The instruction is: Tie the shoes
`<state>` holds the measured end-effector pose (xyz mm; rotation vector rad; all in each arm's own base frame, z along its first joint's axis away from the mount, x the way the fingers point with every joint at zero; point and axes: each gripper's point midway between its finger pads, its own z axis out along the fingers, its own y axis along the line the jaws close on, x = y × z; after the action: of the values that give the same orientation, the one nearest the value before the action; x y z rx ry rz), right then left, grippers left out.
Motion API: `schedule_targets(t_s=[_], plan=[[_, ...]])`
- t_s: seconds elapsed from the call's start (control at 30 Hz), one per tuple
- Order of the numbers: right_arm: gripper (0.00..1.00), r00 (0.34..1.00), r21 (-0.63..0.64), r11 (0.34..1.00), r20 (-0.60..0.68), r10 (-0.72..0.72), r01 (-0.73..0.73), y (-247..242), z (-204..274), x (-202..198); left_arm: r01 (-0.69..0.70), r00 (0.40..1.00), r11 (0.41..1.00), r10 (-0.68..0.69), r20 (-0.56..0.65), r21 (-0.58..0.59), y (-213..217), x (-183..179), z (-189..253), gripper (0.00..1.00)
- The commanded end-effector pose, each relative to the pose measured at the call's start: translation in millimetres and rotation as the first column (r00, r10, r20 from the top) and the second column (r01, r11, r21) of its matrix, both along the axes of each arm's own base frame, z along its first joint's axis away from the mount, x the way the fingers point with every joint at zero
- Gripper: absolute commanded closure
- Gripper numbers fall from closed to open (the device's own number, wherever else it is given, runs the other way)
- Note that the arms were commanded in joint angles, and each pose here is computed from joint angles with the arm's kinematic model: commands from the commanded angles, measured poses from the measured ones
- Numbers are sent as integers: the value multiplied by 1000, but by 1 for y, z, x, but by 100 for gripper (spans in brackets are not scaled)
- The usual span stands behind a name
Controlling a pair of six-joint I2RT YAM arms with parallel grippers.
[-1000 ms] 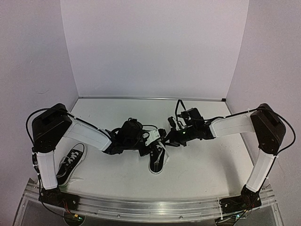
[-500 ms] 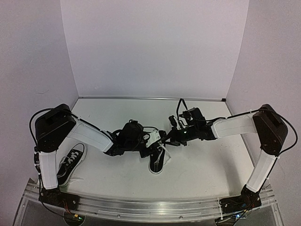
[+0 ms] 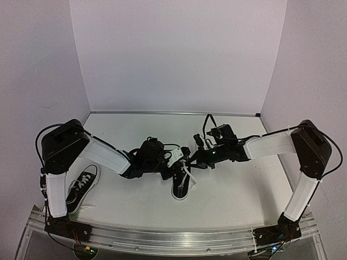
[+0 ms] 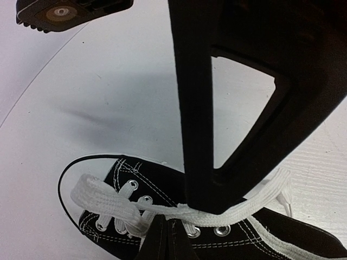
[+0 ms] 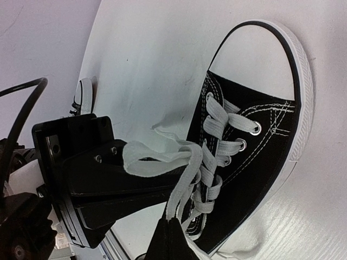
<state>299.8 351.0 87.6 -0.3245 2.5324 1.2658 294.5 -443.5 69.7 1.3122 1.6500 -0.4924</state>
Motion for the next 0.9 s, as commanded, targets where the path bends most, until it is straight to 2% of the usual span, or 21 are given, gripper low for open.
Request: schedule_targets(t_s=[0.0,0.2,0.37,0.57,0.73,0.87], plan=[[100,1000,53,998,4,19,-19,9,5,2,8,1000,997,-8,2,-78,-11,5,15,100],[99,1000,63,998,-2,7,-7,11,3,5,57,998,994,-59,-18,-95,-16,-4,12,100],[91,1000,72,997,-15,14,-13,10,1,2,48,999,992,-50,-16,-119,-15,-4,14,100],[76,1000,88,996,10,-19,18,-8,15,6,38,999,993,-40,-18,-108,-14,-3,10,100],[74,995,91,991,32,-97,93,-34,23,24,37,999,996,-39,-21,-85,-11,-3,5,100],[75,991,57,989,7,-136,135,-41,7,31,38,999,997,-39,-18,-70,-9,-3,4,100]])
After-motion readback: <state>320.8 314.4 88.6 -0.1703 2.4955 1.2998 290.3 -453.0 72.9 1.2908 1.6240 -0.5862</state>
